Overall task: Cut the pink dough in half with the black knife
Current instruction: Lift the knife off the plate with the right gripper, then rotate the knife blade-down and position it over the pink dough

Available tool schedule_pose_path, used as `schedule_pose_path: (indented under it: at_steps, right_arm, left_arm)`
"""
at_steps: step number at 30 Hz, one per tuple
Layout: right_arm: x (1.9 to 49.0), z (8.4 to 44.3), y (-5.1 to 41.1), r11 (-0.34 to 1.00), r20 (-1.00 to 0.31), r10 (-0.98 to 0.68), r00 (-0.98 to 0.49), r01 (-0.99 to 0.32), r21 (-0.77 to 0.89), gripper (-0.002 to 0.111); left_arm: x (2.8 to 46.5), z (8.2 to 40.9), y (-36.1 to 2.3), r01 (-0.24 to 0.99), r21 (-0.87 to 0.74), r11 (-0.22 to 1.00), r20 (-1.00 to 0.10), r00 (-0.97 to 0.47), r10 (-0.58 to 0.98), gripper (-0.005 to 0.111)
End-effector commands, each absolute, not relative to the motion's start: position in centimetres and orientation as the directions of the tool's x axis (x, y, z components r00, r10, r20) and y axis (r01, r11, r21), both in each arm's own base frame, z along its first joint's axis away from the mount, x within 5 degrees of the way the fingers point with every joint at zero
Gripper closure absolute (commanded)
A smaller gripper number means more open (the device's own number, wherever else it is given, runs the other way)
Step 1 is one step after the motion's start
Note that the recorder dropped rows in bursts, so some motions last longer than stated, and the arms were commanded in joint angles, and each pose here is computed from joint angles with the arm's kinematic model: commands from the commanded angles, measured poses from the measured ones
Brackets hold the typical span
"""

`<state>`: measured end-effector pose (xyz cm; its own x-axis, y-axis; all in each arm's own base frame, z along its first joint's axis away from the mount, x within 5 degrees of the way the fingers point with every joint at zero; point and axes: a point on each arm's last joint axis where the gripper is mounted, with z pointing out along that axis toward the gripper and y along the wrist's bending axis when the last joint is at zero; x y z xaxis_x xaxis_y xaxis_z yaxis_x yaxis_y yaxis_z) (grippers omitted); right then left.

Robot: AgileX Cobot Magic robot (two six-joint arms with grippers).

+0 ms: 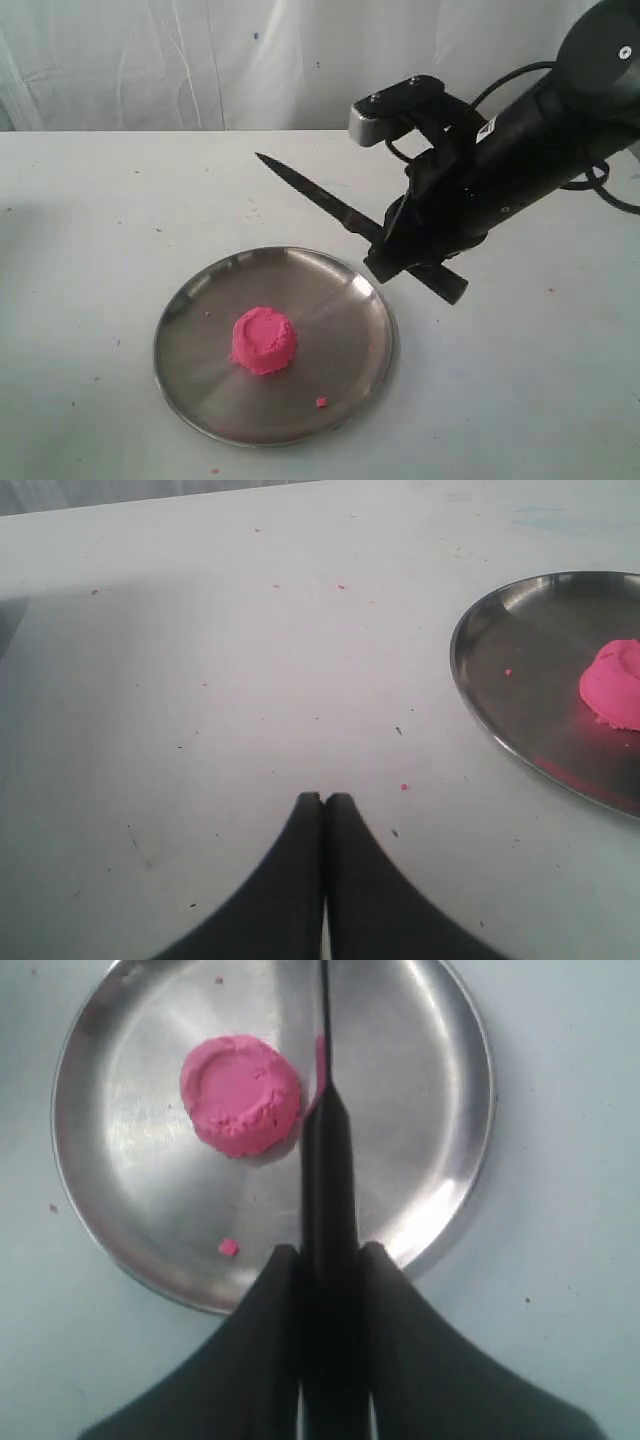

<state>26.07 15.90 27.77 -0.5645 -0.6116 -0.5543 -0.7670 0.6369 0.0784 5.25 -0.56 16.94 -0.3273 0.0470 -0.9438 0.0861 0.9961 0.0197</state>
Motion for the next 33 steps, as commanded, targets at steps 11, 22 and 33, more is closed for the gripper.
schedule_pose_path:
  at_steps: [11,22,33]
  right_arm:
    - [23.2,23.0,23.5,0.455,-0.343,-0.872,-0.349,-0.836,-0.307,0.108]
    - [24.0,20.3,24.6,0.469,-0.328,-0.867,-0.375,-0.837,-0.282,0.108]
    - [23.8,20.2,24.9,0.494,-0.354,-0.847,-0.398,-0.835,-0.243,0.108]
  left_arm:
    - [5.2,16.8,-0.6,0.081,0.01,0.997,-0.943,-0.33,0.037,0.107]
    - [5.2,16.8,-0.6,0.081,0.01,0.997,-0.943,-0.33,0.037,0.107]
    - [5.2,16.8,-0.6,0.081,0.01,0.997,-0.943,-0.33,0.037,0.107]
